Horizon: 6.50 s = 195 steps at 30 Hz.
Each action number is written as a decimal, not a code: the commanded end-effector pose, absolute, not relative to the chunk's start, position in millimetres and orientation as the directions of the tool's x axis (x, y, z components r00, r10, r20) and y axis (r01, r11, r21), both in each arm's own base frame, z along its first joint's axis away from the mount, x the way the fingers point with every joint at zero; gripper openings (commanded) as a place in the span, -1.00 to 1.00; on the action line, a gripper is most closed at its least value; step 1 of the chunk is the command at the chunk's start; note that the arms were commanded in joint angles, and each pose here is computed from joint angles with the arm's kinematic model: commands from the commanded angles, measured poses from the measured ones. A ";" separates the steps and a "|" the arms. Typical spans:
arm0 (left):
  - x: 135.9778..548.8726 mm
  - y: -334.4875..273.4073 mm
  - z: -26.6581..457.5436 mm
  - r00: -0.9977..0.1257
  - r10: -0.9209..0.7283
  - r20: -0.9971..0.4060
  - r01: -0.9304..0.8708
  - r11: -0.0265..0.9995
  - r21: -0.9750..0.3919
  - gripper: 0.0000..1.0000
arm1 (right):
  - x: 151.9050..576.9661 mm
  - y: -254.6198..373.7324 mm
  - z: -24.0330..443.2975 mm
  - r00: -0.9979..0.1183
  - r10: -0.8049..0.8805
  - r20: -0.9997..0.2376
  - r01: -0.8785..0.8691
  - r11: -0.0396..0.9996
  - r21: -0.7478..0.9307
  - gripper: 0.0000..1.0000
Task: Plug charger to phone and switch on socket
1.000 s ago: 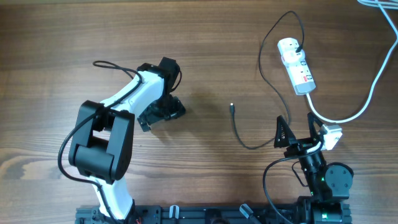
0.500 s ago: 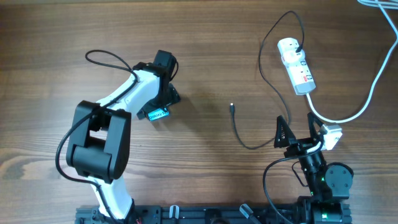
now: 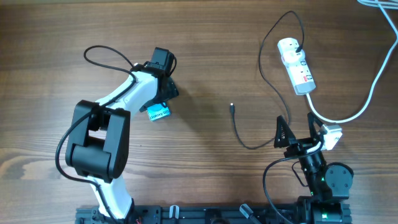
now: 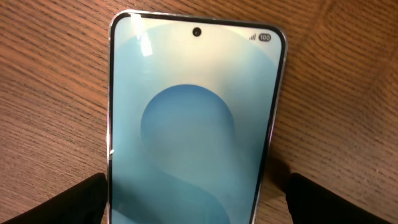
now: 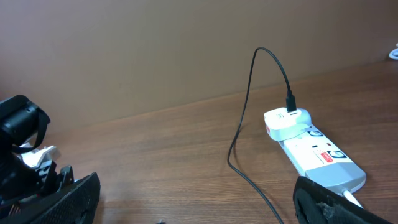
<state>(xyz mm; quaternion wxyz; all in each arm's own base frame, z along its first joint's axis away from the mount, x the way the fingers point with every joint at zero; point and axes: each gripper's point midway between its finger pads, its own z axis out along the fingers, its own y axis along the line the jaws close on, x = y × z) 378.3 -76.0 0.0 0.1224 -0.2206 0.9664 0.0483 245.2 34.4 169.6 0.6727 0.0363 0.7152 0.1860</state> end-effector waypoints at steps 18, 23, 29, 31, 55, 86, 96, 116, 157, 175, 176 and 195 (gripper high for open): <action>353.3 -94.4 -21.0 -0.878 -0.469 -0.096 -0.469 0.883 -0.028 0.88 | 245.8 31.9 169.8 -0.087 0.307 -0.948 -0.187 0.930 0.318 0.99; 353.7 -94.7 -21.0 -0.869 -0.485 -0.096 -0.484 0.874 -0.032 0.69 | 245.8 31.9 169.8 -0.087 0.307 -0.948 -0.187 0.930 0.318 0.99; 344.8 -93.2 -21.7 -0.873 -0.483 -0.067 -0.483 0.875 -0.009 0.41 | 245.8 31.9 169.8 -0.087 0.307 -0.948 -0.187 0.930 0.318 0.99; 341.5 -92.4 -21.9 -0.874 -0.483 -0.057 -0.483 0.875 0.000 0.36 | 245.8 31.9 169.8 -0.087 0.306 -0.948 -0.187 0.930 0.317 0.99; 284.9 -172.3 -21.5 -0.957 -0.277 0.082 -0.279 0.960 -0.017 0.24 | 245.8 31.9 169.8 -0.087 0.307 -0.948 -0.187 0.929 0.318 0.99; 314.4 -173.9 -21.5 -0.948 -0.317 -0.015 -0.315 0.946 -0.072 1.00 | 244.3 39.0 169.9 -0.164 0.571 -0.804 -0.184 0.783 0.594 0.99; 320.0 -154.3 -21.5 -0.928 -0.372 0.008 -0.372 0.925 -0.072 0.95 | 232.3 78.1 245.3 -0.238 0.440 -0.866 -0.410 0.763 0.500 1.00; 314.2 -171.0 -25.3 -0.949 -0.314 -0.017 -0.312 0.948 -0.055 0.70 | 272.3 139.8 140.6 -0.960 -0.023 -0.278 -0.208 0.724 0.657 0.74; 340.3 -168.0 -4.5 -0.975 -0.219 0.044 -0.223 0.960 -0.169 0.72 | 305.2 267.0 65.9 -0.858 -0.267 -0.439 -0.504 0.603 0.618 0.96; 330.4 -174.1 -29.4 -0.979 -0.202 0.042 -0.204 0.976 -0.072 0.42 | 293.1 249.7 50.5 -0.911 -0.256 -0.322 -0.408 0.671 0.619 0.99; 331.9 -170.5 -29.7 -0.979 -0.202 0.029 -0.204 0.978 -0.053 0.42 | 292.3 250.4 51.2 -0.914 -0.252 -0.317 -0.401 0.668 0.627 0.99; 349.4 -123.2 -18.9 -0.968 -0.249 0.020 -0.249 0.968 0.014 0.78 | 309.8 238.8 58.0 -0.928 -0.175 -0.330 -0.355 0.687 0.634 0.99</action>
